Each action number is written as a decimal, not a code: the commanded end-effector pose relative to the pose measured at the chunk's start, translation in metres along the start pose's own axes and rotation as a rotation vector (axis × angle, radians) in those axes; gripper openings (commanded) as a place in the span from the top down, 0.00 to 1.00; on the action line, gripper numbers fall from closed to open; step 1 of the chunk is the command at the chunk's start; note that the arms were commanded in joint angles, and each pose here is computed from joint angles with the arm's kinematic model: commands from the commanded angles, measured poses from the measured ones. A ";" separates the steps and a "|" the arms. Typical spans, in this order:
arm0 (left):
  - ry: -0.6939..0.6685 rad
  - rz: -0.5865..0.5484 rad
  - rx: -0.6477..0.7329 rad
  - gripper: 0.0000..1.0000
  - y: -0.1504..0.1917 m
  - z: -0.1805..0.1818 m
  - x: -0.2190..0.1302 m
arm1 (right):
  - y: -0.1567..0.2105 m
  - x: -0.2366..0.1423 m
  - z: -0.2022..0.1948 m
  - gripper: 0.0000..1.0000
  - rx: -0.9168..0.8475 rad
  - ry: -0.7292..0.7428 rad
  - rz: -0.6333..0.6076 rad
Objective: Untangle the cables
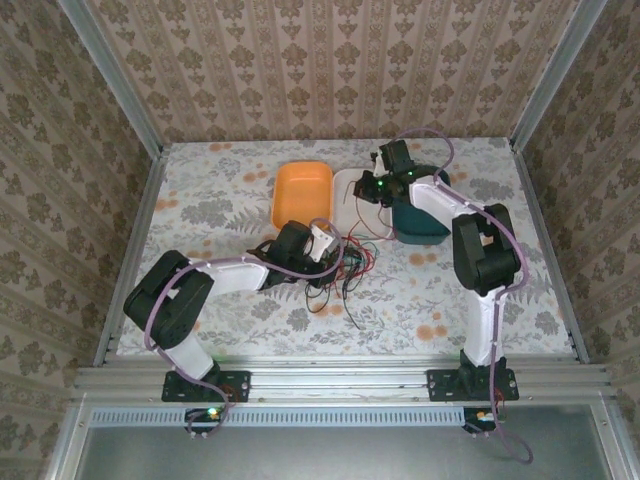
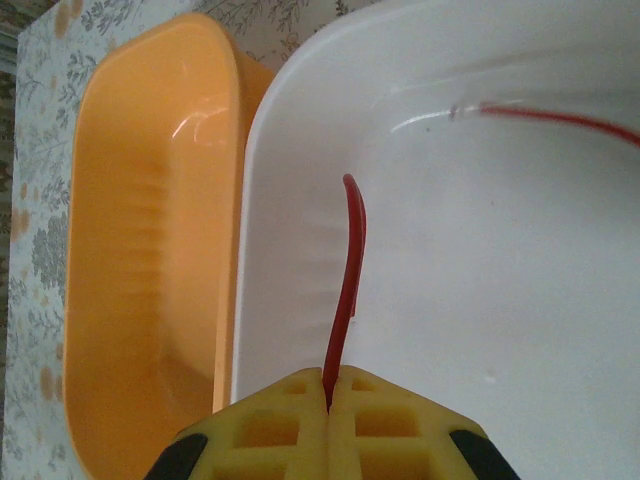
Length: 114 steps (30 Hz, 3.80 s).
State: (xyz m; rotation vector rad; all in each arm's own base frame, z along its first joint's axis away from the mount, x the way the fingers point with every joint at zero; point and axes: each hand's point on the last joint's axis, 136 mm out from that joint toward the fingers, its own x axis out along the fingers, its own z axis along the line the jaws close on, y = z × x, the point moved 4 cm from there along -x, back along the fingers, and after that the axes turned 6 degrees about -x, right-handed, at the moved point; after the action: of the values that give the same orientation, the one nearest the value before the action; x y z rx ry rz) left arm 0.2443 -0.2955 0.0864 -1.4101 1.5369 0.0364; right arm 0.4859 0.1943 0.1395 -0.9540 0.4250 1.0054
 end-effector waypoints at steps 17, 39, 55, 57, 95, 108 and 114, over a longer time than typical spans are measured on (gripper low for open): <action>0.004 -0.012 -0.012 1.00 0.001 0.000 -0.004 | -0.021 0.026 -0.007 1.00 0.088 0.044 -0.047; 0.024 0.011 -0.004 1.00 0.007 0.002 0.003 | 0.060 -0.128 0.048 0.45 -0.167 -0.193 -0.053; 0.022 0.024 0.023 1.00 0.006 -0.003 0.009 | 0.105 -0.097 0.061 0.45 -0.217 -0.215 0.166; 0.019 0.026 0.026 1.00 0.007 -0.004 0.009 | 0.109 -0.097 0.058 0.45 -0.224 -0.193 0.174; 0.017 0.081 -0.023 1.00 0.026 0.008 0.013 | -0.016 -0.370 0.101 1.00 -0.388 0.209 -0.980; 0.005 0.106 -0.016 1.00 0.038 0.009 0.000 | -0.016 -0.452 0.065 1.00 -0.265 0.619 -1.226; 0.005 0.110 0.070 1.00 0.037 0.002 -0.005 | 0.010 -0.383 0.036 1.00 -0.157 0.540 -0.966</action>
State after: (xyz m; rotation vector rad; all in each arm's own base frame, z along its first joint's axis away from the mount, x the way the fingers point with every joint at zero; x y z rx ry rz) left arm 0.2337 -0.3022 0.0981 -1.3802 1.5653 -0.1015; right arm 0.2913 0.0424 0.4287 -1.5084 0.2075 -0.0598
